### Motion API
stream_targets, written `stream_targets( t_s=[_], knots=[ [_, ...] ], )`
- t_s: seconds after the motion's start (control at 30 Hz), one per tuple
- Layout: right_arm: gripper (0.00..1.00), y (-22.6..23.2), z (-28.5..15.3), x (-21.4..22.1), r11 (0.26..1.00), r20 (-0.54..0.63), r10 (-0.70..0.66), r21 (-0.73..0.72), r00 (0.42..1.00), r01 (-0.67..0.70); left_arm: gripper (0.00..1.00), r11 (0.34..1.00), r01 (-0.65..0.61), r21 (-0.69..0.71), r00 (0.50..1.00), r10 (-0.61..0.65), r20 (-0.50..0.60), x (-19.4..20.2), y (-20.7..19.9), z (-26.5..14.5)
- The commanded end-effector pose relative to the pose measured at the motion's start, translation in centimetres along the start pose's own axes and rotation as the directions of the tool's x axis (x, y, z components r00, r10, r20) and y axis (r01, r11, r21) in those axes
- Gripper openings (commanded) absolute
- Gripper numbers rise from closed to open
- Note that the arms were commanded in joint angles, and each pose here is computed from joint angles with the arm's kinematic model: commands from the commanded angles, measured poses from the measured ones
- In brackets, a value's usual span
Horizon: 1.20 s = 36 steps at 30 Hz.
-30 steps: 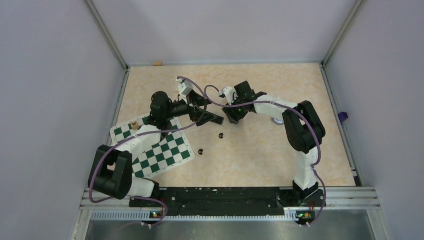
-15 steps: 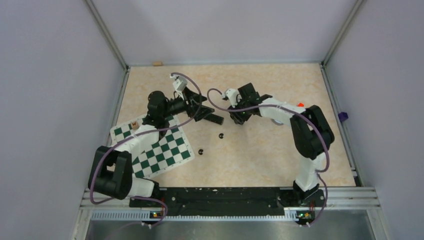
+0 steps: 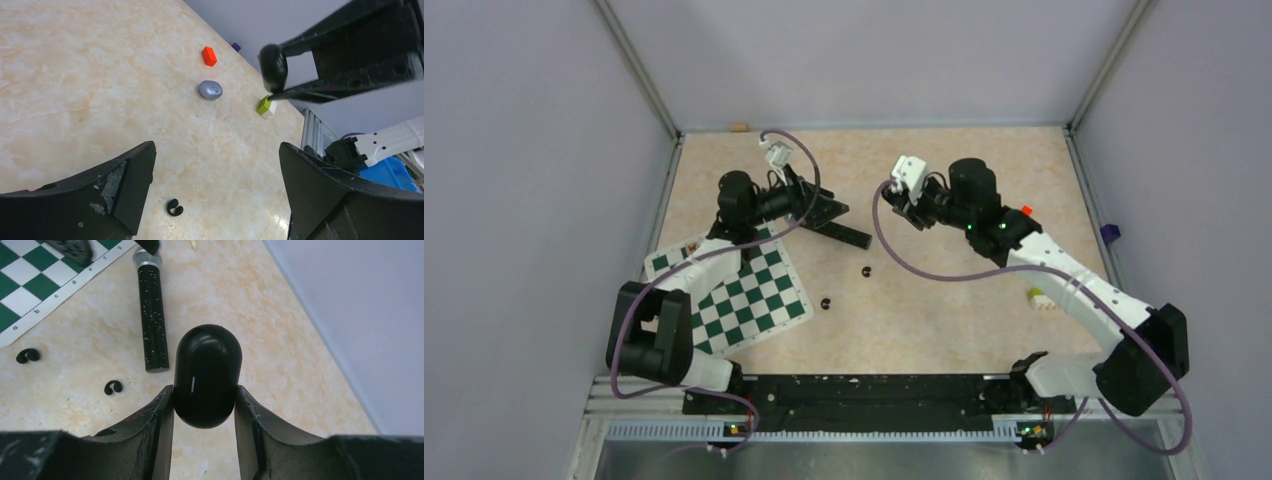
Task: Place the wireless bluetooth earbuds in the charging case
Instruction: Pass from the right arm to the left
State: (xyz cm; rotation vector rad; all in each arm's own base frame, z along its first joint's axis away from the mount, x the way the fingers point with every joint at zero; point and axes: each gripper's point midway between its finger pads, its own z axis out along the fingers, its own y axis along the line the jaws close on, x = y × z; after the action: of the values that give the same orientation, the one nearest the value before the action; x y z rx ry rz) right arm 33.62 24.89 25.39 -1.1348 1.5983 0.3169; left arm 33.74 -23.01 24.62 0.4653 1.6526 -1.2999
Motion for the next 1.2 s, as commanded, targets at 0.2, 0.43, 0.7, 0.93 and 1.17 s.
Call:
stream_targets(
  t_s=[0.2, 0.43, 0.7, 0.93, 1.17],
  knots=[
    [0.33, 3.6, -0.6, -2.5, 0.960, 0.106, -0.278, 0.069, 0.955, 0.272, 0.97, 0.986, -0.014, 0.166, 0.988, 0.039, -0.148, 1.8, -3.7, 2.9],
    [0.34, 4.6, -0.6, -1.9, 0.954, 0.091, -0.299, 0.066, 0.950, 0.294, 0.88, 0.971, -0.049, 0.235, 0.972, 0.101, -0.212, 3.8, -5.4, 3.7],
    [0.34, 5.8, -0.4, -2.1, 0.941, 0.107, -0.339, 0.058, 0.935, 0.334, 0.78, 0.970, -0.032, 0.242, 0.967, 0.091, -0.237, 4.4, -5.6, 4.4],
    [0.34, 7.1, 0.4, -1.8, 0.930, 0.094, -0.368, 0.046, 0.925, 0.365, 0.72, 0.969, -0.030, 0.244, 0.966, 0.090, -0.241, 4.6, -5.6, 4.5],
    [0.34, 7.7, 0.6, -1.6, 0.924, 0.089, -0.384, 0.034, 0.919, 0.382, 0.63, 0.970, -0.033, 0.239, 0.967, 0.092, -0.239, 4.6, -5.6, 4.6]
  ],
)
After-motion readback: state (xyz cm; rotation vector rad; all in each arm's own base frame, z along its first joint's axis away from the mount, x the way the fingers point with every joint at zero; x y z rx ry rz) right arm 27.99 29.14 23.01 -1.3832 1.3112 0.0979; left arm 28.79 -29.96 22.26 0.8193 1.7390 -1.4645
